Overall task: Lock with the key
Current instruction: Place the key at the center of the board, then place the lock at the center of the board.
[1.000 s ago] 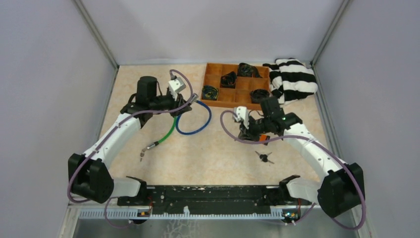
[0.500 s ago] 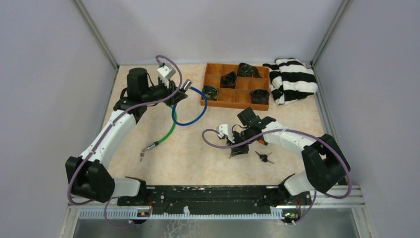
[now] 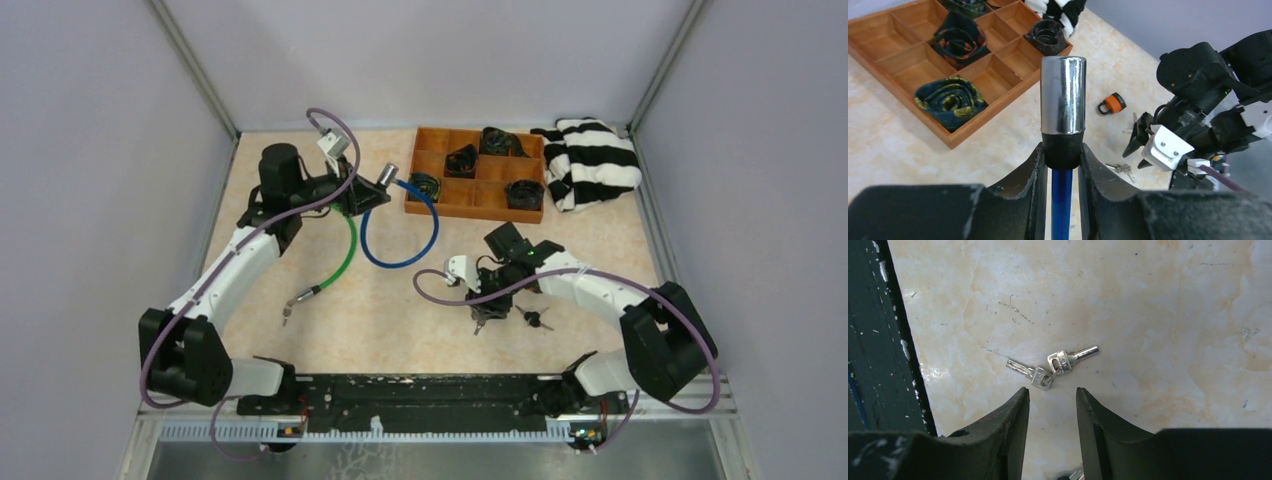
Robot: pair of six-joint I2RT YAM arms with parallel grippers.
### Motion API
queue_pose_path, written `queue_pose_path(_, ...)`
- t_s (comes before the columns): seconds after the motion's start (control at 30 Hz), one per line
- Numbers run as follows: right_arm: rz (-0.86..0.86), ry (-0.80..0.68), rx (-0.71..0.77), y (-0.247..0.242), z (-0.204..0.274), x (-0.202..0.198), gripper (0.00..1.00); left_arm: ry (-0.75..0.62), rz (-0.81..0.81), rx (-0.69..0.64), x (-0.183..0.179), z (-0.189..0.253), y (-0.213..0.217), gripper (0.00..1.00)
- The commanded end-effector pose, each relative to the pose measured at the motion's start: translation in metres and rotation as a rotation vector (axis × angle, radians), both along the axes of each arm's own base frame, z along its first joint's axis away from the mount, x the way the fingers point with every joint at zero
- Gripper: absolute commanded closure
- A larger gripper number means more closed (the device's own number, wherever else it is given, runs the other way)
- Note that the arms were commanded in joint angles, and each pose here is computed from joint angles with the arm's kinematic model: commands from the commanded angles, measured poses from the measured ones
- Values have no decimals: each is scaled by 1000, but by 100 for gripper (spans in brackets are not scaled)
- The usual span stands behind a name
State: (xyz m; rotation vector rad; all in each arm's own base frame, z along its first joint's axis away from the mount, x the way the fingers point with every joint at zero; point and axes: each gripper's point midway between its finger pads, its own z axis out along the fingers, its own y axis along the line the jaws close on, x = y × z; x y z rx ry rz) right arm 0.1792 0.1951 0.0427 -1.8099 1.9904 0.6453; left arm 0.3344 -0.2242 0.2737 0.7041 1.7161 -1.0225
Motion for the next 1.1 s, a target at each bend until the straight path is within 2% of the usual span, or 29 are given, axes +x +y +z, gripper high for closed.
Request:
queue_pose_path(0.0, -46, -94, 19, -5, 29, 13, 60, 46, -73, -125, -5, 13, -14, 100)
queue_pose_path(0.2, -219, -144, 155, -16, 69, 37, 55, 147, -87, -189, -1, -1, -25, 100)
queue_pose_path(0.43, -405, -204, 276, -38, 88, 60, 52, 224, -131, -210, 8, -21, -55, 100)
queue_pose_path(0.63, -506, -240, 327, -55, 98, 71, 47, 219, -156, -221, 20, -29, -82, 100)
queue_pose_path(0.67, -517, -245, 324, -58, 98, 72, 44, 226, -159, -226, 21, -31, -87, 100)
queue_pose_path(0.83, -598, -276, 313, -73, 102, 82, 17, 292, -146, -256, 29, -52, -112, 100)
queue_pose_path(0.87, -606, -282, 313, -75, 102, 83, 14, 299, -146, -259, 32, -56, -116, 100)
queue_pose_path(1.07, -603, -282, 327, -75, 103, 81, 12, 403, -138, -251, 42, -96, -123, 96)
